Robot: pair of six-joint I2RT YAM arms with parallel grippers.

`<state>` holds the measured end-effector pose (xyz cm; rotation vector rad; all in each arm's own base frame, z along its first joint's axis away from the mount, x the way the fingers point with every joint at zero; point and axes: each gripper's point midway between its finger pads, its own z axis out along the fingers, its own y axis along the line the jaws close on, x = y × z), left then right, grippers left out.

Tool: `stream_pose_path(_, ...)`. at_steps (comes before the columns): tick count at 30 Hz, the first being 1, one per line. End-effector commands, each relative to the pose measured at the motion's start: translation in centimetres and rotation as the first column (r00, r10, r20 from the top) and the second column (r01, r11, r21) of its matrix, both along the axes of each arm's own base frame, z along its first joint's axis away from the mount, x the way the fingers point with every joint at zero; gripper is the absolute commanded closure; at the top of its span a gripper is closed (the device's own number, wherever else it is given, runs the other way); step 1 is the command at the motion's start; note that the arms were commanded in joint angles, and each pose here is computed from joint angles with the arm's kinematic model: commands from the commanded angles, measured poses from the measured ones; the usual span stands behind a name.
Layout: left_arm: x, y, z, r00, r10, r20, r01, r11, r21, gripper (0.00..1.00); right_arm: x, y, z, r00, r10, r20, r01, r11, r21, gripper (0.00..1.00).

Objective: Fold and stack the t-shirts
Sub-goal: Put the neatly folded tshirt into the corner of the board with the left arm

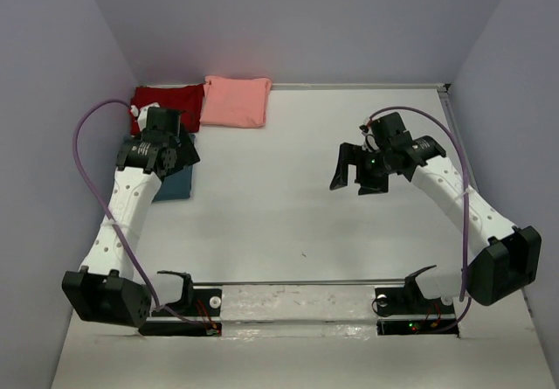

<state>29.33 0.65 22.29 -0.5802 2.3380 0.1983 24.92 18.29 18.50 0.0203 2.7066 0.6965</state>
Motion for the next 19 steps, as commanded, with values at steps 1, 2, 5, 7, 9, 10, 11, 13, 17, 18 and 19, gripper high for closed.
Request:
stream_pose_path(1,-1.9,0.0,-0.1,1.000,0.005,-0.007,-0.005,1.000,-0.017,0.01,0.9,0.2,1.5,0.994,0.001,0.109,-0.004,1.000,0.031,0.00)
stream_pose_path(2,-2.0,-0.1,-0.2,1.000,0.003,-0.007,-0.003,1.000,-0.022,0.01,1.0,0.2,1.5,0.994,0.001,0.111,-0.005,0.999,0.033,0.00)
stream_pose_path(5,-2.4,-0.1,-0.3,1.000,0.004,-0.003,-0.005,1.000,-0.027,0.01,1.3,0.3,1.6,0.993,0.008,0.117,-0.012,0.999,0.032,0.00)
stream_pose_path(7,-2.6,-0.2,-0.4,1.000,0.001,-0.006,-0.001,1.000,-0.030,0.01,1.4,0.5,1.8,0.993,0.013,0.122,-0.017,0.999,0.036,0.00)
stream_pose_path(9,-2.8,-0.1,-0.4,1.000,0.000,-0.003,0.000,0.999,-0.032,0.01,1.7,0.6,2.1,0.991,0.015,0.131,-0.021,0.999,0.039,0.00)
stream_pose_path(10,-2.8,-0.2,-0.3,1.000,-0.001,0.000,0.001,0.999,-0.033,0.01,1.7,0.6,2.2,0.991,0.017,0.133,-0.023,0.999,0.040,0.00)
stream_pose_path(11,-2.9,-0.2,-0.4,1.000,-0.002,0.000,0.002,0.999,-0.032,0.01,1.8,0.7,2.4,0.990,0.018,0.138,-0.024,0.999,0.041,0.00)
stream_pose_path(13,-2.9,-0.1,-0.4,1.000,-0.005,-0.001,0.005,1.000,-0.031,0.01,1.9,0.6,2.5,0.989,0.021,0.145,-0.027,0.999,0.040,0.00)
stream_pose_path(17,-2.7,-0.2,-0.4,1.000,-0.014,-0.003,0.014,1.000,-0.027,0.01,1.8,0.6,2.5,0.989,0.020,0.145,-0.026,0.999,0.041,0.00)
stream_pose_path(18,-2.6,-0.3,-0.4,1.000,-0.022,-0.004,0.022,0.999,-0.027,0.01,1.8,0.6,2.5,0.989,0.020,0.145,-0.026,0.999,0.041,0.00)
stream_pose_path(19,-2.6,-0.2,-0.3,1.000,-0.018,-0.001,0.018,1.000,-0.024,0.01,1.9,0.7,2.6,0.989,0.020,0.147,-0.027,0.999,0.045,0.00)
